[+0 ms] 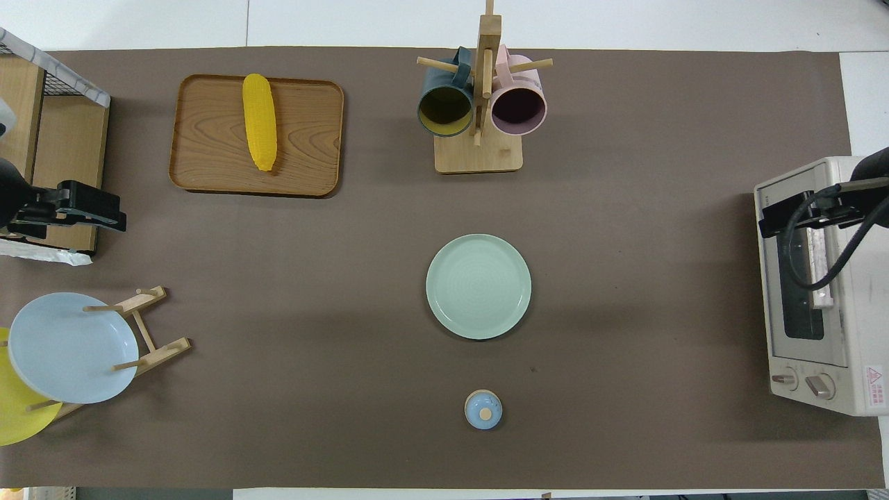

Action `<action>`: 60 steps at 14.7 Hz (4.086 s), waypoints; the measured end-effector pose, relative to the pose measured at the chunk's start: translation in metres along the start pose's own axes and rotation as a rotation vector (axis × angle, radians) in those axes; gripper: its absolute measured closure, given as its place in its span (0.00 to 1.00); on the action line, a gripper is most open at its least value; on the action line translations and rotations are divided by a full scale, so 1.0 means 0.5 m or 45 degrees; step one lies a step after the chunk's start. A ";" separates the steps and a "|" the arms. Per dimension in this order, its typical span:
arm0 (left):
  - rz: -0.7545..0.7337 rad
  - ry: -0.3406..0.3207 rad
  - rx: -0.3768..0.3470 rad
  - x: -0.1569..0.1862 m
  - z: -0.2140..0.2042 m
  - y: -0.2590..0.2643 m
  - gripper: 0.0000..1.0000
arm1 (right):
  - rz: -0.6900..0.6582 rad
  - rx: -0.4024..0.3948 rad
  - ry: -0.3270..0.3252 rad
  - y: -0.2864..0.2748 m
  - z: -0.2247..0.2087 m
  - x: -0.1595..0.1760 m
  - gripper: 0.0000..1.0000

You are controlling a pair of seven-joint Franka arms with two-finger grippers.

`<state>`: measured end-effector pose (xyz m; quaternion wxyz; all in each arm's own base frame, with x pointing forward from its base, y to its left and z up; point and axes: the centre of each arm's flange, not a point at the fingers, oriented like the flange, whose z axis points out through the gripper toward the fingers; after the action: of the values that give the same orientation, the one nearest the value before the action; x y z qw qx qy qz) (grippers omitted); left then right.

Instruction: Put corn in oven

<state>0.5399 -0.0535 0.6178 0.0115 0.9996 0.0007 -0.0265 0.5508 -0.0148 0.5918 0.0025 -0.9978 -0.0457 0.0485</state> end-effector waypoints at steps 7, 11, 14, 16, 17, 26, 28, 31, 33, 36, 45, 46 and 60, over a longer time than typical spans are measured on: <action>0.000 0.003 0.000 0.000 -0.001 0.000 0.00 | 0.000 0.000 0.000 0.000 0.000 0.000 0.00; 0.001 0.024 -0.002 0.004 -0.003 0.001 0.00 | -0.001 0.000 0.001 -0.001 0.000 0.000 0.00; 0.001 0.053 -0.005 0.009 -0.008 0.002 0.00 | -0.001 0.000 0.000 -0.001 0.001 0.001 0.00; 0.003 0.070 -0.007 0.011 -0.010 0.003 0.00 | -0.001 0.000 -0.001 -0.001 0.002 0.001 0.00; 0.003 0.083 -0.008 0.014 -0.011 0.004 0.00 | -0.001 0.000 0.001 -0.001 0.003 0.001 0.00; 0.039 0.044 -0.043 0.137 0.150 0.063 0.00 | -0.006 -0.005 0.013 0.004 0.052 0.005 0.82; 0.055 0.032 -0.053 0.186 0.206 0.093 0.00 | 0.045 -0.035 0.031 0.017 0.084 0.000 0.99; 0.060 0.068 -0.059 0.248 0.276 0.111 0.00 | 0.117 -0.099 0.035 0.082 0.135 -0.015 0.99; 0.059 0.070 -0.059 0.271 0.315 0.116 0.00 | 0.171 -0.100 0.033 0.139 0.170 -0.027 0.99; 0.060 0.067 -0.058 0.312 0.364 0.124 0.00 | 0.189 -0.096 0.024 0.163 0.196 -0.035 0.99; 0.050 0.137 -0.062 0.427 0.486 0.132 0.00 | 0.185 -0.098 0.033 0.204 0.237 -0.048 0.99; 0.043 0.138 -0.073 0.429 0.492 0.133 0.00 | 0.185 -0.097 0.033 0.204 0.238 -0.049 0.99; 0.015 0.190 -0.078 0.512 0.586 0.142 0.00 | 0.173 -0.045 0.080 0.028 0.345 -0.026 0.99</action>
<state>0.7803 -0.1309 0.3132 0.0422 0.9979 -0.0035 0.0483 0.5225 -0.0298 0.4215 -0.0171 -0.9995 0.0213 0.0162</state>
